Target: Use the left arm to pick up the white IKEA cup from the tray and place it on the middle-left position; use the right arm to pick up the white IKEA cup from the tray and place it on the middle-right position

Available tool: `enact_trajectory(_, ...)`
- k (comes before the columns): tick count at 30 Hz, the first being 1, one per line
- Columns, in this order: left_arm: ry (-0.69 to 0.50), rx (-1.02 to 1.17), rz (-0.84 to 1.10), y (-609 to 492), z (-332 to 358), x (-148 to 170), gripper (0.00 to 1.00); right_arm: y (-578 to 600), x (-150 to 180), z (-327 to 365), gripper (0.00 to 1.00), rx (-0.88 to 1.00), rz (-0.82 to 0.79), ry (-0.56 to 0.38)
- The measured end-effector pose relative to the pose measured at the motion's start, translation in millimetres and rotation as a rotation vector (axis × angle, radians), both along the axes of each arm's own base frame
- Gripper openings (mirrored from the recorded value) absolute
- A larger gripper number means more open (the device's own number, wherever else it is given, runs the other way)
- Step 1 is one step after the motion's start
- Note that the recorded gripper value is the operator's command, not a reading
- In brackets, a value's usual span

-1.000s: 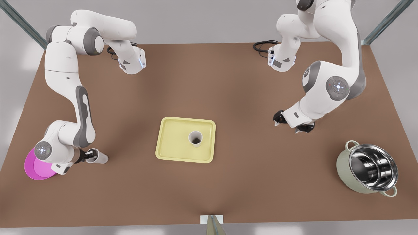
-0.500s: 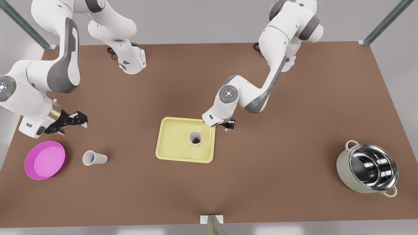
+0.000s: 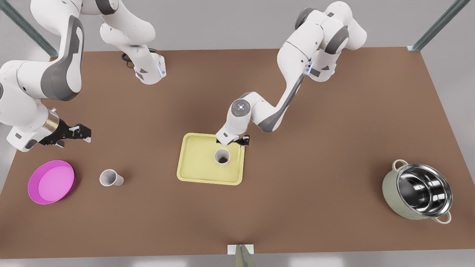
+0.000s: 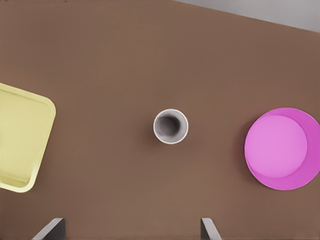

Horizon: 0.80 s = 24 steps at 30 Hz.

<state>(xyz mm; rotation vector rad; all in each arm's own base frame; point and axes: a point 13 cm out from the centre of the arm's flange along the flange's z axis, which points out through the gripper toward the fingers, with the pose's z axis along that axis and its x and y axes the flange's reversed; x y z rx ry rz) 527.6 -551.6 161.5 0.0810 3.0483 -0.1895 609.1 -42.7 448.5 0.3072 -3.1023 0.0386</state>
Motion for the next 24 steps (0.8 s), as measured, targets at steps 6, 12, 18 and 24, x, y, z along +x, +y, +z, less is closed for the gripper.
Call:
enact_trajectory(6,-0.022,0.005,0.064,5.7,-29.6,11.8,1.00,-0.4,1.3,3.0,1.00,-0.003,-0.031,-0.008)
enact_trajectory(12,-0.075,-0.016,0.140,19.6,-19.9,44.9,1.00,-0.7,1.7,3.6,1.00,-0.004,-0.054,-0.010)
enact_trajectory(18,-0.110,-0.049,0.172,10.4,-24.1,58.7,1.00,-0.5,1.8,3.3,1.00,-0.004,-0.070,-0.010)
enact_trajectory(24,-0.116,-0.064,0.172,-5.3,-43.8,48.7,1.00,-1.1,2.6,3.2,1.00,-0.006,-0.081,-0.012)
